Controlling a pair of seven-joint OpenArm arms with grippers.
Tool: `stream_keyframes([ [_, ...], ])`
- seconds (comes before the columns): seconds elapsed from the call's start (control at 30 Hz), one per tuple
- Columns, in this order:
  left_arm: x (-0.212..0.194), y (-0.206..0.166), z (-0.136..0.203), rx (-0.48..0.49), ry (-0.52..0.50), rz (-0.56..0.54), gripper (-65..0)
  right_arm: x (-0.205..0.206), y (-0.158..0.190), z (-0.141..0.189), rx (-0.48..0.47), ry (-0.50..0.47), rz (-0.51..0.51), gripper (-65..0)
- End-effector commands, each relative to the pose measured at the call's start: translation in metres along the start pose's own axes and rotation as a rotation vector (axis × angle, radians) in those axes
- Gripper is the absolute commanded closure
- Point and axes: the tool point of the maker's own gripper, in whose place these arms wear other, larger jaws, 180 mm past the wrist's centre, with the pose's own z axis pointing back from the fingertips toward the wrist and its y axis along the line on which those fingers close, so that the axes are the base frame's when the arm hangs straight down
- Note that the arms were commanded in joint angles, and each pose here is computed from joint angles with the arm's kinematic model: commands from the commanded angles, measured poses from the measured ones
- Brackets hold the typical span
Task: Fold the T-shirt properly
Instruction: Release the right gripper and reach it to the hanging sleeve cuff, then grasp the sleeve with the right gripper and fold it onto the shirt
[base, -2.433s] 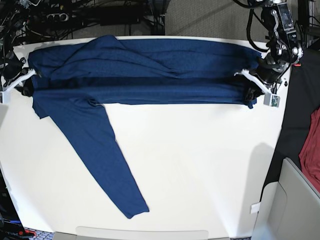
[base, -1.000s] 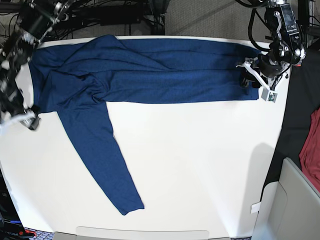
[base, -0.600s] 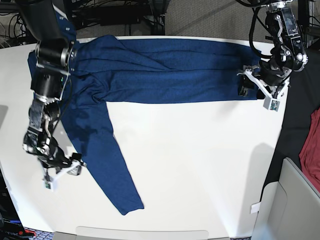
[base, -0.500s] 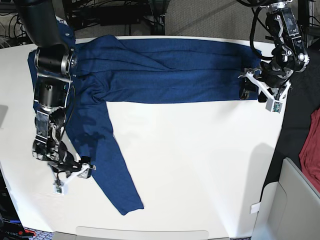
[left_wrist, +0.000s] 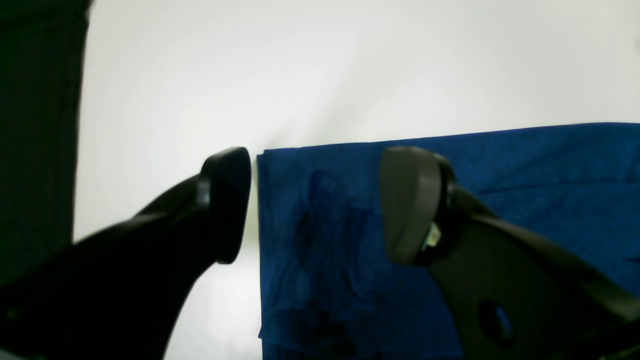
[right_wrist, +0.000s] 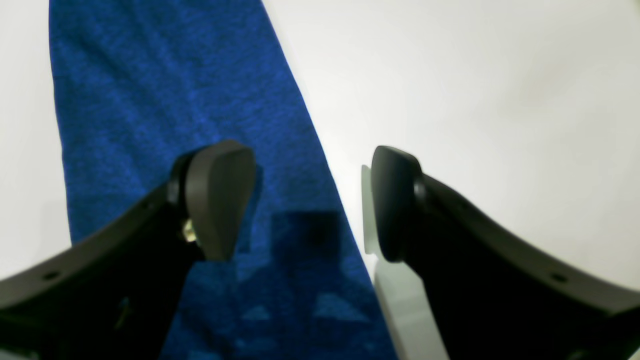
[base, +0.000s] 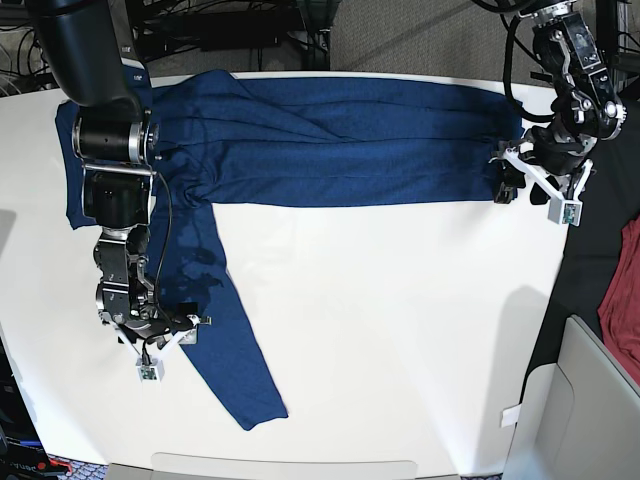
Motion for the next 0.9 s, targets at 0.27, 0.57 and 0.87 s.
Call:
stream_keyframes([
  [0.27, 0.015, 0.002, 0.005, 0.004, -0.047, -0.019, -39.5, -0.015, -0.007, -0.003, -0.006, 0.048, -0.013, -39.6],
  [0.57, 0.015, 0.002, 0.005, 0.004, -0.047, -0.019, -39.4, -0.048, 0.049, 0.008, 0.312, 0.121, 0.003, -3.1],
  [0.87, 0.015, 0.003, 0.005, 0.005, -0.051, -0.019, -39.4, -0.042, 0.053, 0.076, 0.400, 0.009, 0.118, -0.7],
])
